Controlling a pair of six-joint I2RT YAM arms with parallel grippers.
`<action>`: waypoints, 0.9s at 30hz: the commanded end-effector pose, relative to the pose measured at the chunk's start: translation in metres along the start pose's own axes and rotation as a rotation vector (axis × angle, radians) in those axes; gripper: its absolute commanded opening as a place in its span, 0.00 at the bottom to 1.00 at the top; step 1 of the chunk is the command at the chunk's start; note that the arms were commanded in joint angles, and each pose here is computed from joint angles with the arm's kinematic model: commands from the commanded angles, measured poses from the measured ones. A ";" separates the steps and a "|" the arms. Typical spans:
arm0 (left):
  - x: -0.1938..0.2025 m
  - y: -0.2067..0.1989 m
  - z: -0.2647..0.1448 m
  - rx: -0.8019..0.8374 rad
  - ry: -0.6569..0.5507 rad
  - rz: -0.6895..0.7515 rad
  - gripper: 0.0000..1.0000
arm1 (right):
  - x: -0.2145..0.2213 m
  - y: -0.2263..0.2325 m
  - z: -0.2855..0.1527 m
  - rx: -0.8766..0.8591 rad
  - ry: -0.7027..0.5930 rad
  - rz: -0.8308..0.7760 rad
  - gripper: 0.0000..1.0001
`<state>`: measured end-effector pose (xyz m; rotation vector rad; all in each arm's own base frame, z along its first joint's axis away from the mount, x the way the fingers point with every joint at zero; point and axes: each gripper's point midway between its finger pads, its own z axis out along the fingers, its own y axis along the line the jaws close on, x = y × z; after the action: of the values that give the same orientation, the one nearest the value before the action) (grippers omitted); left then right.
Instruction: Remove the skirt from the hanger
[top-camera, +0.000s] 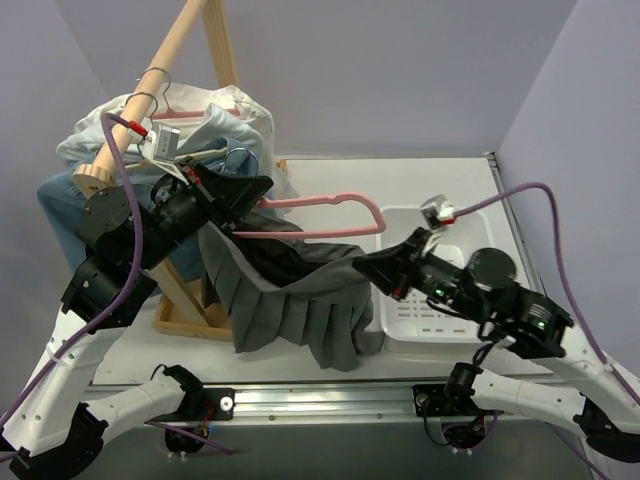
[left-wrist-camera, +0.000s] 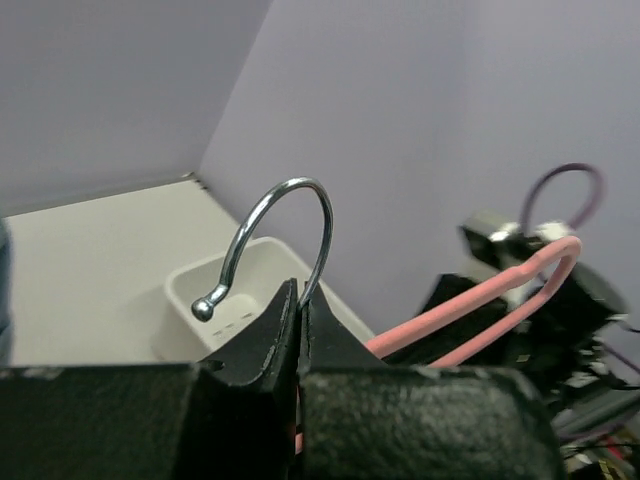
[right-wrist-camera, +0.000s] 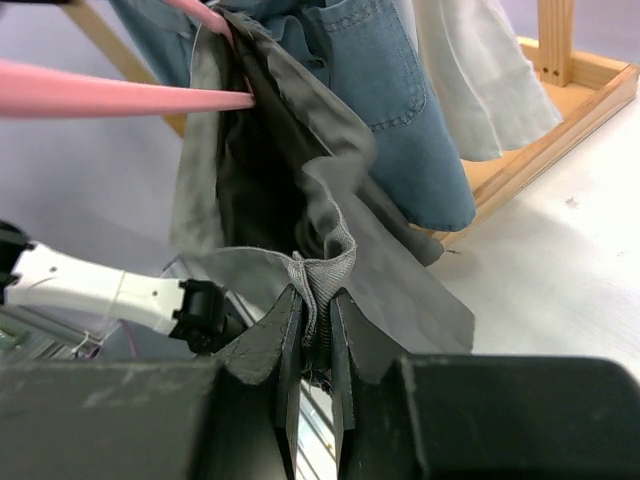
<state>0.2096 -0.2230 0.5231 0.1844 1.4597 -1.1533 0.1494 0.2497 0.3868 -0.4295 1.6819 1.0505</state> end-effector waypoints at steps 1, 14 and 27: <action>-0.047 -0.077 -0.016 0.324 -0.118 -0.096 0.02 | -0.012 0.004 0.051 -0.004 -0.064 0.019 0.00; -0.045 -0.111 -0.062 0.438 -0.054 -0.084 0.02 | -0.149 -0.071 0.039 0.338 -0.255 -0.085 0.00; 0.032 -0.050 -0.033 0.303 0.113 -0.114 0.02 | -0.295 -0.053 -0.088 0.652 -0.590 -0.301 0.00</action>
<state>0.1410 -0.2362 0.5222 0.3650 1.3920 -1.4861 0.2233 0.0935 0.6514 0.0460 1.2188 0.4731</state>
